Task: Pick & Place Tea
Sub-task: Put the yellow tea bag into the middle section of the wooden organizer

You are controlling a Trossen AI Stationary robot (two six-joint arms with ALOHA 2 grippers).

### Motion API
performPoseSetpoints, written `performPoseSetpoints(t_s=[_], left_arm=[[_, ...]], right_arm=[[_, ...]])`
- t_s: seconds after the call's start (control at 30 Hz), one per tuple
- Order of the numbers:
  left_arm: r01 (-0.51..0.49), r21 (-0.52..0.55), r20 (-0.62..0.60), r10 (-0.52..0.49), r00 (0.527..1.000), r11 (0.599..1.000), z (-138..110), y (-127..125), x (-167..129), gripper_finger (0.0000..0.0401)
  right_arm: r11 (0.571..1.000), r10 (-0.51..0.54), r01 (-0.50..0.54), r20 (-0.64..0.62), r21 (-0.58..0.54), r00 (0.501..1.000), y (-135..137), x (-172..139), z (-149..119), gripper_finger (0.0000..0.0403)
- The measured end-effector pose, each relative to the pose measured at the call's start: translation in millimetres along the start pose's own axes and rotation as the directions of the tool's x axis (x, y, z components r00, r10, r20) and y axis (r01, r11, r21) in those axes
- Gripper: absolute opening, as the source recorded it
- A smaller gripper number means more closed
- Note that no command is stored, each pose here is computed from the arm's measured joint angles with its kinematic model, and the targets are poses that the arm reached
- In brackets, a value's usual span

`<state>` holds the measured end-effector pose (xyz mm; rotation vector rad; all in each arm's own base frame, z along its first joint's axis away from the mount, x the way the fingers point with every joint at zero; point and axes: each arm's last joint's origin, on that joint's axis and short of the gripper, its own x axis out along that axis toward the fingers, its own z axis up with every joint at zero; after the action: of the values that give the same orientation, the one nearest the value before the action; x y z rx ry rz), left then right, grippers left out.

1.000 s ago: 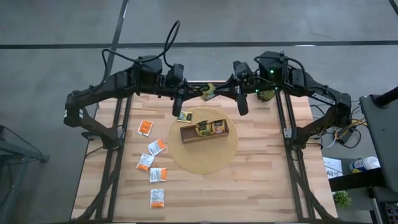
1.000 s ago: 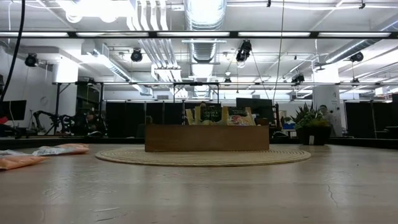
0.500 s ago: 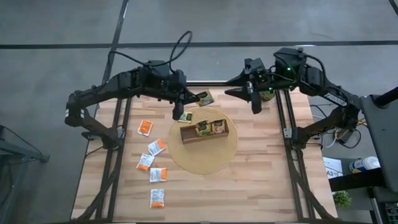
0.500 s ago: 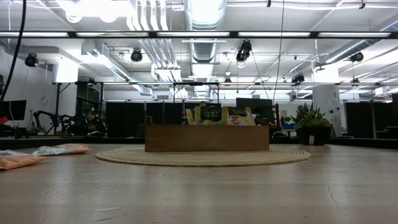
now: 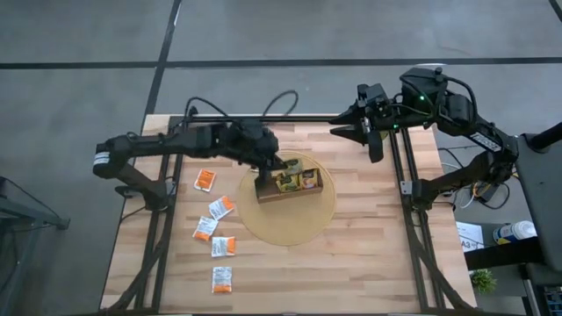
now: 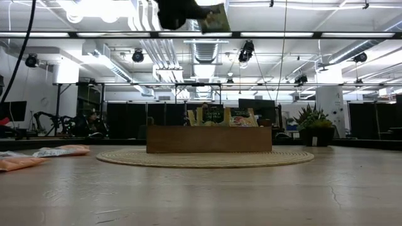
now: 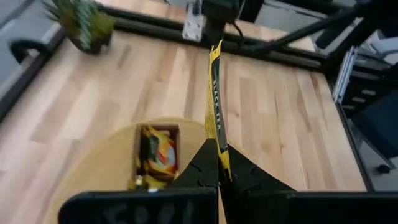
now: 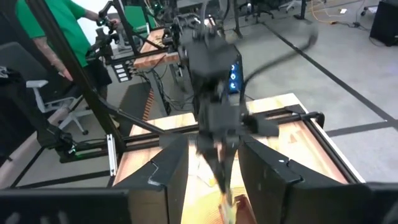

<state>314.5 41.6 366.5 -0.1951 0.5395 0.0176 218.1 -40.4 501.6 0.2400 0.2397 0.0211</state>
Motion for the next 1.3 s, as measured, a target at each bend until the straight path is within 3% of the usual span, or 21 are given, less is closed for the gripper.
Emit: performPoseSetpoints(t_s=[0.43,0.77,0.93,1.17,1.3], left_arm=[[0.039,-0.092,0.010,-0.038,0.999,0.995,-65.6,2.4,45.8,0.0000],[0.000,-0.038,-0.023,-0.001,1.000,0.999,-81.9,-7.8,52.0,0.0000],[-0.002,-0.030,-0.024,0.001,1.000,1.000,-83.6,-9.5,55.6,0.0000],[0.013,-0.007,-0.089,-0.013,0.996,1.000,-93.2,-18.5,82.0,0.0000],[-0.014,0.017,-0.114,0.016,0.993,1.000,-95.4,-21.6,98.0,0.0000]], right_arm=[[0.998,-0.061,0.061,0.006,-0.031,0.998,-2.5,1.8,-0.1,0.0124],[0.998,-0.068,0.067,-0.031,-0.020,0.997,-3.2,2.0,-4.0,0.0119],[0.996,-0.069,0.067,-0.033,-0.053,0.997,-3.2,2.1,-4.2,0.0093],[0.996,-0.070,0.067,-0.044,-0.051,0.997,-3.3,2.1,-5.2,0.0018],[0.997,-0.070,0.068,-0.046,-0.048,0.996,-3.3,2.0,-5.4,0.0009]])
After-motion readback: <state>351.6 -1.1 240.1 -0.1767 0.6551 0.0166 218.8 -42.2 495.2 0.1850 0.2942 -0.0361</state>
